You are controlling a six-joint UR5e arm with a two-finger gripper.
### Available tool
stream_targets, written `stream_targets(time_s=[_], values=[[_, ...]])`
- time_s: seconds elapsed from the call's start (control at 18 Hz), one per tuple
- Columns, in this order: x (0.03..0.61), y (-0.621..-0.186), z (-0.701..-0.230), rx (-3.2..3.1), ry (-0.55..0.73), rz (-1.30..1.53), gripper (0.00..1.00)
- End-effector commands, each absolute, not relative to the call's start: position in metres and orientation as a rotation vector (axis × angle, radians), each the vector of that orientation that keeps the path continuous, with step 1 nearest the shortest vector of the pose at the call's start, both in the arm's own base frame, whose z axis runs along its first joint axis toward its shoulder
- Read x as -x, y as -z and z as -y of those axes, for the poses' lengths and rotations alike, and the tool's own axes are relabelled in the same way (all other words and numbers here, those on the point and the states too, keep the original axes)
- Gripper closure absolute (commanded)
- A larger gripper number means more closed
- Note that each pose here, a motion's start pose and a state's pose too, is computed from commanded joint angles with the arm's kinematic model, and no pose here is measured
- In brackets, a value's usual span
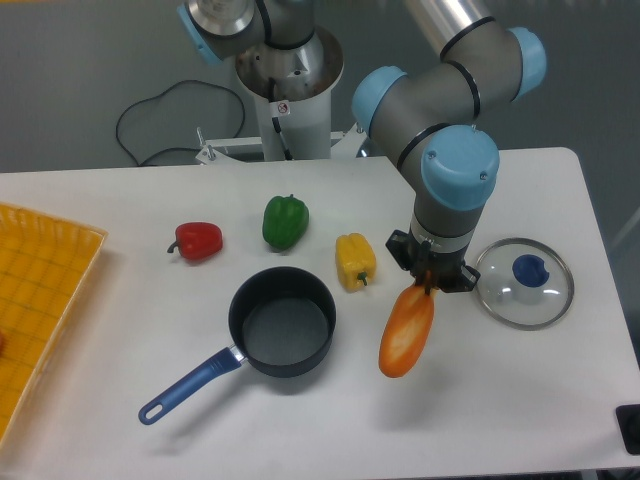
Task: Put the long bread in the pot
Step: 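Lift the held orange bread loaf up from beside the glass lid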
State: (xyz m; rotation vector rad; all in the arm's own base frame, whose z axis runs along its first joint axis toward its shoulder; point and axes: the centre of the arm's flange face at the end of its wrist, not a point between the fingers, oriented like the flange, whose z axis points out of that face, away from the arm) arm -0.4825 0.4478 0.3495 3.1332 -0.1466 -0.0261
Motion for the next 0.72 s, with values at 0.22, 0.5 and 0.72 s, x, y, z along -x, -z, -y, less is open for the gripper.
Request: stream_targets(time_s=[0.22,0.5,0.72], values=[[0.48,-0.349,-0.448,-3.132,0.024,0.149,1.0],[0.472,-0.347,-0.443,-3.12,-0.006,0.151,1.0],[0.45,-0.356,-0.431,-3.064,-0.029,0.162,1.0]])
